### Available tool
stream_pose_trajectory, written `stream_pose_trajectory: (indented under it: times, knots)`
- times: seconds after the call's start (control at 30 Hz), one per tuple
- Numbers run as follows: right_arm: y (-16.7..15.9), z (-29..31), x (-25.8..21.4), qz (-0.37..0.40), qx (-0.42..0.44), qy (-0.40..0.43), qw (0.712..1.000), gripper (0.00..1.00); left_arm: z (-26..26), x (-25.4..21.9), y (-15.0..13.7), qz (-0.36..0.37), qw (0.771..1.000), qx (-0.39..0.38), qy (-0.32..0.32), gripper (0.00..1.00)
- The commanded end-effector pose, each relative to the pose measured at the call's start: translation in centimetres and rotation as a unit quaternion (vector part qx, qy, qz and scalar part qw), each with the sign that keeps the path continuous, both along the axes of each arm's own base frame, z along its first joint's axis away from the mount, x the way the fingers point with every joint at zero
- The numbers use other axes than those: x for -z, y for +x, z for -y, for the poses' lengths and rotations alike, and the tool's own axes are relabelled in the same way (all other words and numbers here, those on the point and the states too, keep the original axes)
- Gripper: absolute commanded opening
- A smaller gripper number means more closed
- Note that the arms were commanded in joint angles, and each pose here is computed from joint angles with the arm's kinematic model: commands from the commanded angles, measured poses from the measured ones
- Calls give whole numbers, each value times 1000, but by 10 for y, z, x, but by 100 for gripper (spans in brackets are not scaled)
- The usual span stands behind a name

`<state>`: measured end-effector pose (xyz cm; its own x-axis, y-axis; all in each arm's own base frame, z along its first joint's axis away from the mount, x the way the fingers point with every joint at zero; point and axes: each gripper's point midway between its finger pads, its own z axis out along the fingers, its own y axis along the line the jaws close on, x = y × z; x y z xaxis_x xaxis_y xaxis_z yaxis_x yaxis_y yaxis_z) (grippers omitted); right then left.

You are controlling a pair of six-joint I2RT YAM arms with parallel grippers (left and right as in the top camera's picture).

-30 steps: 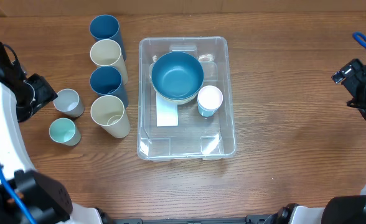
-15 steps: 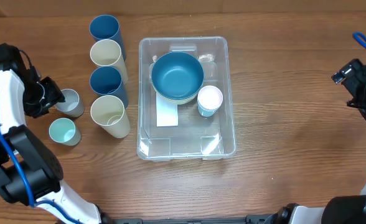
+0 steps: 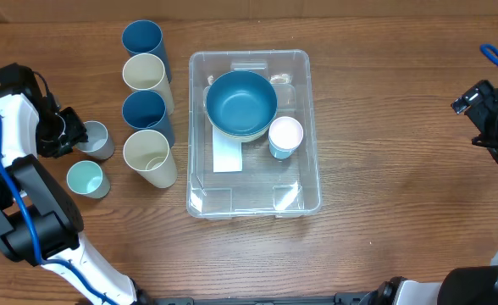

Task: Pack container
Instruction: 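Move left gripper to the grey cup and grasp its rim, then carry the grey cup into the bin and drop it onto the pink cup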

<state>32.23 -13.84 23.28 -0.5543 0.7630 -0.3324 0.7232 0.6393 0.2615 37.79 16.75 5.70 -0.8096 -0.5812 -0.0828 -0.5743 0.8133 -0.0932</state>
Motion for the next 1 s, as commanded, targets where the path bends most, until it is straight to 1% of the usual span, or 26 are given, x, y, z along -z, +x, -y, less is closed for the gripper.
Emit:
stream_pose_trajectory:
  times: [0.0, 0.07, 0.13, 0.27, 0.4, 0.53, 0.63, 0.73, 0.77, 0.8, 0.9, 0.97]
  knots:
    - [1, 2, -5, 8, 4, -3, 1000, 100, -4, 4, 3, 3, 1000, 12, 5, 22]
    - [1, 2, -5, 8, 4, -4, 1000, 100, -5, 4, 5, 7, 1000, 13, 7, 11]
    - [1, 2, -5, 8, 4, -4, 1000, 100, -5, 3, 6, 9, 1000, 13, 8, 4]
    - [1, 2, -5, 8, 4, -4, 1000, 100, -7, -10, 10, 18, 1000, 13, 12, 4]
    - [1, 2, -5, 8, 4, -4, 1000, 100, -12, -44, 17, 40, 999, 13, 26, 4]
    - [1, 2, -5, 8, 4, -4, 1000, 100, -13, -108, 22, 89, 995, 7, 49, 4]
    - [1, 2, -5, 8, 4, -3, 1000, 100, -2, -169, 21, 146, 987, 13, 64, 4]
    - [1, 2, -5, 8, 4, -4, 1000, 100, 35, -236, 9, 212, 974, 45, 61, 4]
    - [1, 2, -5, 8, 4, -3, 1000, 100, 52, -257, 4, 234, 968, 62, 60, 4]
    - [1, 2, -5, 8, 4, -4, 1000, 100, 80, -282, -5, 261, 959, 94, 61, 4]
    - [1, 2, -5, 8, 4, -4, 1000, 100, 141, -314, -25, 300, 938, 165, 53, 4]
    - [1, 2, -5, 8, 4, -4, 1000, 100, 193, -328, -42, 318, 918, 232, 40, 4]
